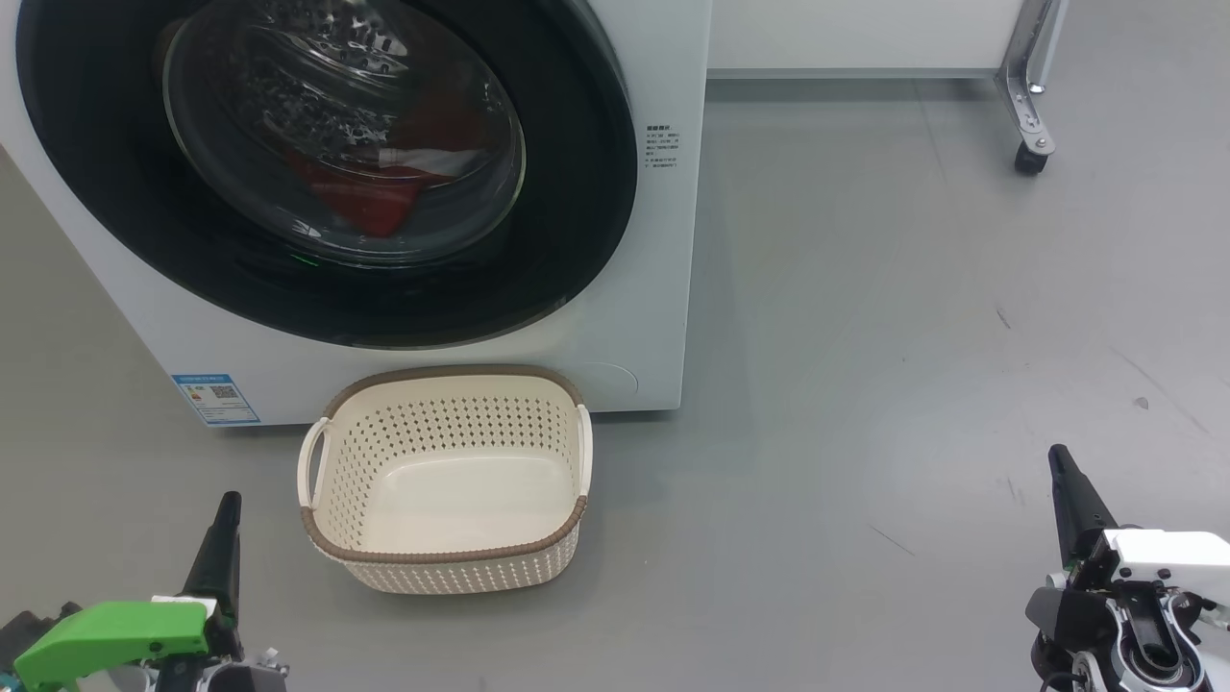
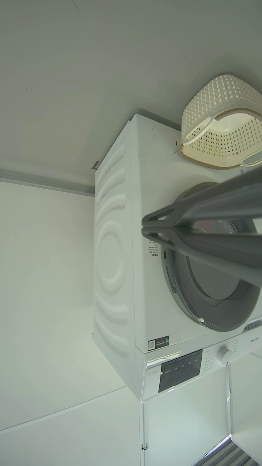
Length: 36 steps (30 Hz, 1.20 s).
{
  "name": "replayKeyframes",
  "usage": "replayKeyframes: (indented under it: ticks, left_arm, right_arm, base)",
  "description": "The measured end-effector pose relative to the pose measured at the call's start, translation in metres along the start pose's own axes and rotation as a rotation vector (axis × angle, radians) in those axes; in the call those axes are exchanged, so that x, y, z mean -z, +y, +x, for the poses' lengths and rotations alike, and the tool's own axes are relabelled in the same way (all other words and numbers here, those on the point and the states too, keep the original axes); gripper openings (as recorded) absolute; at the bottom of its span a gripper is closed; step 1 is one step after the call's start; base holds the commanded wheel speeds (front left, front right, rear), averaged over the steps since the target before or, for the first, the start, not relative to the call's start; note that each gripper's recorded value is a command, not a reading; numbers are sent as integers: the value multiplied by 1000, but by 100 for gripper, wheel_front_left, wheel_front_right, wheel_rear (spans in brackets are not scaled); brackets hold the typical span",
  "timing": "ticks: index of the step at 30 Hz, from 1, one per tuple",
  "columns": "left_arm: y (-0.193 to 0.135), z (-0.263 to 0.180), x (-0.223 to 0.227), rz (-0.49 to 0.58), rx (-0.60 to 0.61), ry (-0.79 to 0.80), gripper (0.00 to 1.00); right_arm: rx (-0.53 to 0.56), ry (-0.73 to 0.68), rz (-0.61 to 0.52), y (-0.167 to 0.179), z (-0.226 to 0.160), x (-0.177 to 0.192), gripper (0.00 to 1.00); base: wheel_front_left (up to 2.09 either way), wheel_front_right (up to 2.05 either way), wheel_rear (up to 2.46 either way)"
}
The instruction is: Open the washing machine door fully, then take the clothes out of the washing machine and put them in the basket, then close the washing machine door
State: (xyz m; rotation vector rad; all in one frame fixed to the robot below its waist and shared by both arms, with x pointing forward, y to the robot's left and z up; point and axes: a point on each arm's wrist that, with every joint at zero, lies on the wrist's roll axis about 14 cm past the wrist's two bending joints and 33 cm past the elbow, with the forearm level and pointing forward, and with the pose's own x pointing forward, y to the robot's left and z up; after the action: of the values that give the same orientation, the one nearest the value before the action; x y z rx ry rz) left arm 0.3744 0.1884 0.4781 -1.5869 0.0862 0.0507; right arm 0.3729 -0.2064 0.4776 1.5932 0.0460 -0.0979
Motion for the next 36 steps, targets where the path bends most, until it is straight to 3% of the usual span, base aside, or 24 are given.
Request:
replayKeyframes:
  ticks: [35,36]
  left_arm:
    - [0,0,0,0,0,0,0]
    - [0,0,0,0,-1,0,100]
  right_arm:
    - [0,0,0,0,0,0,0]
    - [1,0,0,0,0,0,100]
  base:
    - [0,0,0]
    - [0,0,0]
